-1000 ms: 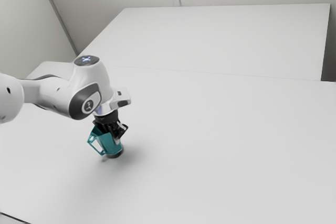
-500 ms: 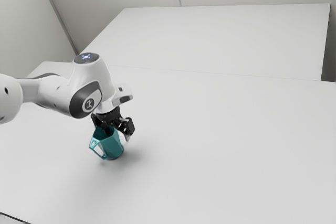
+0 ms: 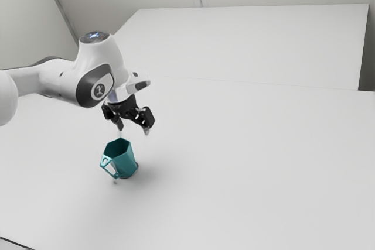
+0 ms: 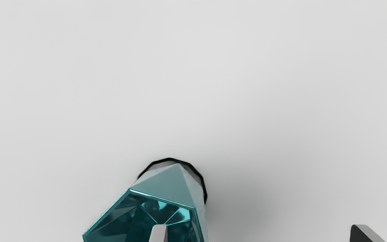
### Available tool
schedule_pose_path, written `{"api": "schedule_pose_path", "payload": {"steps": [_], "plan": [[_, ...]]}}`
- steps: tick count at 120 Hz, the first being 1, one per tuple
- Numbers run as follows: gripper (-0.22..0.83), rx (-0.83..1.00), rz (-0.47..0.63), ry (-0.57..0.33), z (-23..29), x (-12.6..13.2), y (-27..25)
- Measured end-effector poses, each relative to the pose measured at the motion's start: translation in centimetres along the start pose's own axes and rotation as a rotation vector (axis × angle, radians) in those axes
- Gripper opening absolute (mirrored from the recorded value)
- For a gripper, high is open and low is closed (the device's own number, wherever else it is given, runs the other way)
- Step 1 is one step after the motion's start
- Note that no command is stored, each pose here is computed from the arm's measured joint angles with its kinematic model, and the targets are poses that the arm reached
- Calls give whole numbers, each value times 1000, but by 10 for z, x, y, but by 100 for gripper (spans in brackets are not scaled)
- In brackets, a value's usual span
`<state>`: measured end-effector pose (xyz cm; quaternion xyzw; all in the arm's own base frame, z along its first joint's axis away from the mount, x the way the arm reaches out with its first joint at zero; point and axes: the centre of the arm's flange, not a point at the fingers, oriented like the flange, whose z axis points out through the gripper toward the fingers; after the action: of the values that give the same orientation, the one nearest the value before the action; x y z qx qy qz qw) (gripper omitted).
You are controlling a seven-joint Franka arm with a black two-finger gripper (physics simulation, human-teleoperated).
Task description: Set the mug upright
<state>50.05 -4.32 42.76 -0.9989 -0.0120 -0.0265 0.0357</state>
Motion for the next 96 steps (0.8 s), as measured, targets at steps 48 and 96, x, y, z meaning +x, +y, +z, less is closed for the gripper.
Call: {"api": "schedule_pose_path", "payload": {"steps": [48, 96], "plan": [[61, -8, -17, -16, -105, 30, -3], [62, -17, 6, -25, -180, 53, -17]]}}
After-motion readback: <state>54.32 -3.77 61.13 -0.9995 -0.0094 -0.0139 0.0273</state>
